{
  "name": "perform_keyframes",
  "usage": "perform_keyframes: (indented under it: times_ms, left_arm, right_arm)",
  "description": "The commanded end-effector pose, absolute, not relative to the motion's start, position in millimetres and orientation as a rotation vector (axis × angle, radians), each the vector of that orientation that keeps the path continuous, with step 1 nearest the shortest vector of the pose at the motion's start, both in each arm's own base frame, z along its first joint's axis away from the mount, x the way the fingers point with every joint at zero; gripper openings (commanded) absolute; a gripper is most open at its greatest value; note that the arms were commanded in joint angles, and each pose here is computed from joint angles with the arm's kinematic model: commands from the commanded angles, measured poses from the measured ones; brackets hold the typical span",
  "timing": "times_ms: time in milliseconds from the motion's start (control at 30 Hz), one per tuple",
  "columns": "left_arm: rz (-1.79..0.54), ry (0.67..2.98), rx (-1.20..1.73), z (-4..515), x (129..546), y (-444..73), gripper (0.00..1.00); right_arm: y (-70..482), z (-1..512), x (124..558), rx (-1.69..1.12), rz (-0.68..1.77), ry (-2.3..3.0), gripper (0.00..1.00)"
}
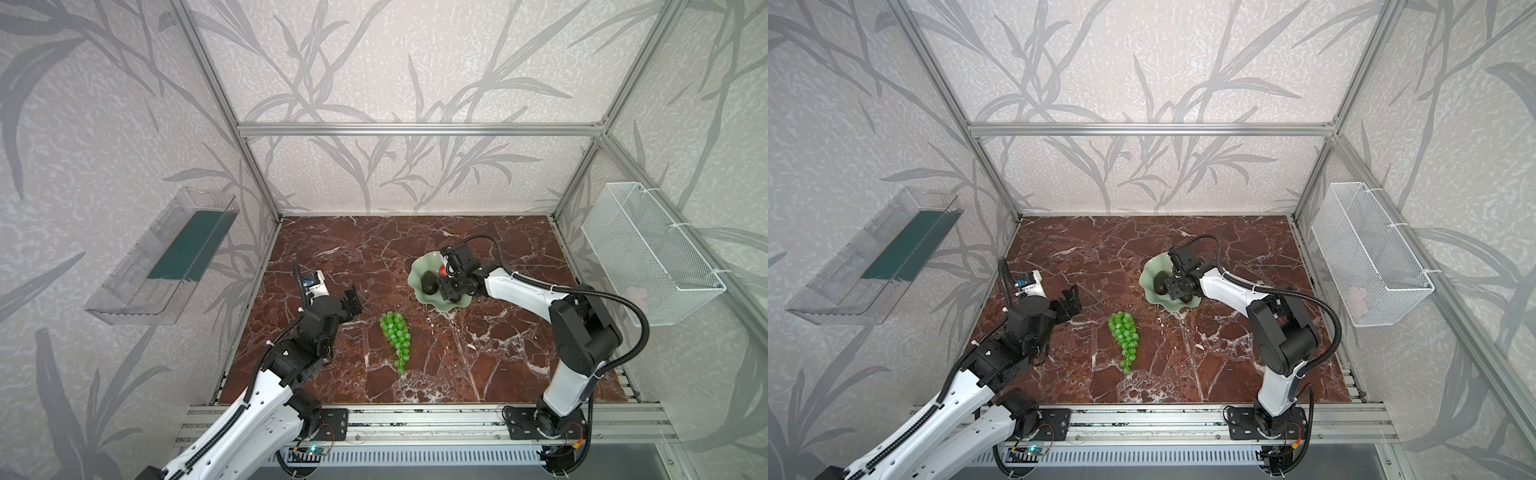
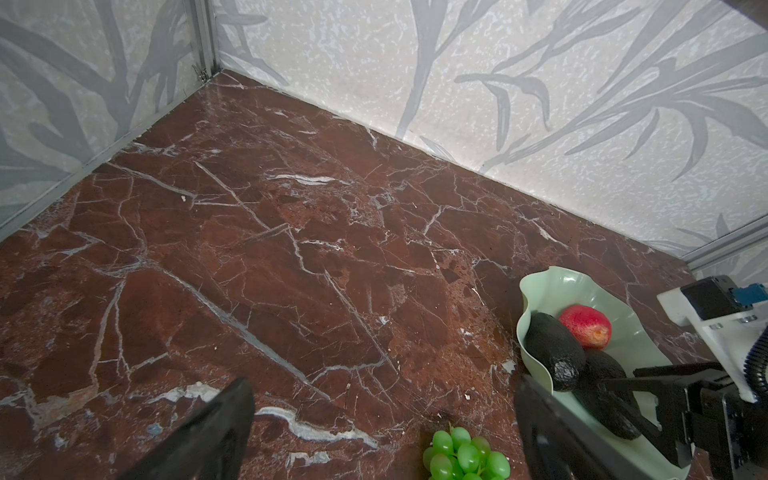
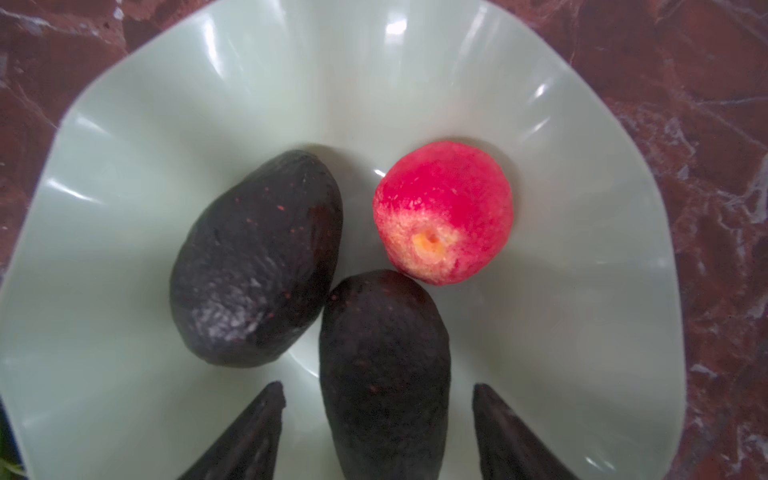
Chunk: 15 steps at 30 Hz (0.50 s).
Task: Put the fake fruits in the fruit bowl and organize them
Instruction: 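Lower the avocado into the bowl beside the other fruit and open the right gripper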
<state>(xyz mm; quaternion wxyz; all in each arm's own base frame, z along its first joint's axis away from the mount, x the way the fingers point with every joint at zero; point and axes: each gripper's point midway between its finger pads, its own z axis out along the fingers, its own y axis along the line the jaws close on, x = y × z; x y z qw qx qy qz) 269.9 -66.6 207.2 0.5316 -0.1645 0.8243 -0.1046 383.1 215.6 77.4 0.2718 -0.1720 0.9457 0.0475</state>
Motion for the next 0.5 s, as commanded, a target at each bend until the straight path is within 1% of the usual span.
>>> perform_keyframes:
  times_ms: [0, 200, 300, 367, 467]
  left_arm:
    - [-0.301, 2.006, -0.424, 202.7, 267.5, -71.5, 0.98]
    - [-0.444, 2.147, -0.385, 169.6, 266.1, -102.6, 0.93]
    - [-0.537, 2.249, -0.34, 148.8, 262.3, -127.2, 0.9]
    - [-0.535, 2.301, -0.309, 136.9, 258.8, -139.0, 0.9]
    - [-0.505, 2.338, -0.246, 124.0, 254.0, -156.9, 0.9]
  right_arm:
    - [214.9, 131.0, 387.7, -0.419, 0.169, 2.442, 0.79]
    - [209.0, 175.0, 372.7, -0.353, 0.26, 2.326, 0.89]
    - [206.3, 186.1, 357.8, -0.347, 0.327, 2.271, 0.96]
    - [203.0, 192.7, 348.7, -0.326, 0.369, 2.221, 0.99]
    - [195.8, 198.2, 334.8, -0.304, 0.404, 2.166, 0.99]
